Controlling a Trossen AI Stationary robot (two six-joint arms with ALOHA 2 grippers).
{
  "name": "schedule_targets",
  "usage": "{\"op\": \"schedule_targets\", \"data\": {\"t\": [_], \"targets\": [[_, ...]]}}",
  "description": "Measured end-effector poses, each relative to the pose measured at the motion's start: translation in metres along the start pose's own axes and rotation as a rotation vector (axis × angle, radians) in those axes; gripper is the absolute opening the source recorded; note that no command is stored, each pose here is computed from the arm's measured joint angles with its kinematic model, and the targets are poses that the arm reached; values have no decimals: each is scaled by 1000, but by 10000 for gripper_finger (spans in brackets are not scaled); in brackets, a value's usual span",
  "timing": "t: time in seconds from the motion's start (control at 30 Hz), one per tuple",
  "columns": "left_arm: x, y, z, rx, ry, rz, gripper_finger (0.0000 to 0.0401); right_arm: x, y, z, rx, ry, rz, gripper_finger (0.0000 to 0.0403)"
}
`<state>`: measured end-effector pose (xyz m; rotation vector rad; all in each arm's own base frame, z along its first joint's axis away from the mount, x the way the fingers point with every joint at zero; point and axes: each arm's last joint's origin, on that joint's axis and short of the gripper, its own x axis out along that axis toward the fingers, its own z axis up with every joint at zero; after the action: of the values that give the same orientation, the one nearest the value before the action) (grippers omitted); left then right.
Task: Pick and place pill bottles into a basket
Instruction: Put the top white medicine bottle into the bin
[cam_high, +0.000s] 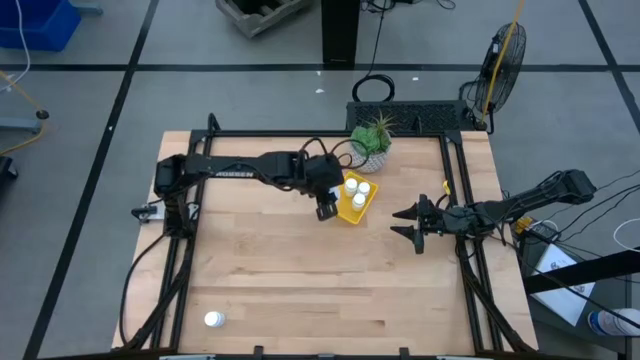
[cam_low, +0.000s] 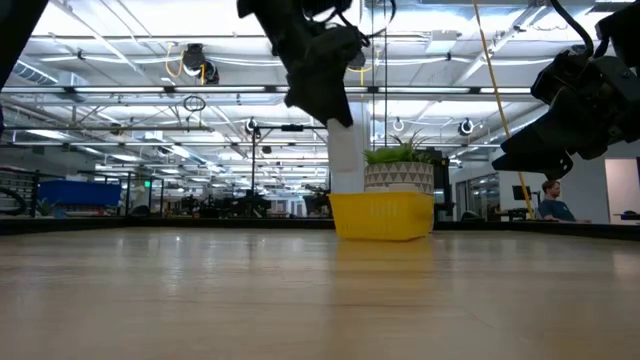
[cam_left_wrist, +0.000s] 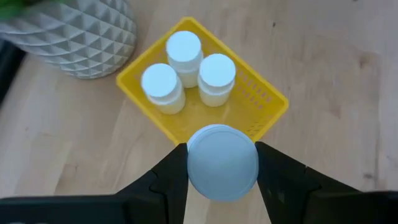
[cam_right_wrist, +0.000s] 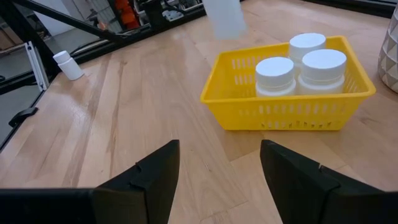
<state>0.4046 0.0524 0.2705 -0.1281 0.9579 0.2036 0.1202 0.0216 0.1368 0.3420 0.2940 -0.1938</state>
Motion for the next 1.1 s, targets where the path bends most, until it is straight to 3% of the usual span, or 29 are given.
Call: {"op": "schedule_targets", "data": {"t": [0.2,0.43,0.87,1.1], "targets": [[13,-2,1,37,1,-20,166,0,0,0,0,0,-1,215],[12,0,10,35,-90,-23,165,0,0,0,0,0,0,215],[41,4,4,36,-38,-38,166,0,0,0,0,0,-1,215],[44,8,8,40,-80,-30,166,0,0,0,0,0,0,215]]}}
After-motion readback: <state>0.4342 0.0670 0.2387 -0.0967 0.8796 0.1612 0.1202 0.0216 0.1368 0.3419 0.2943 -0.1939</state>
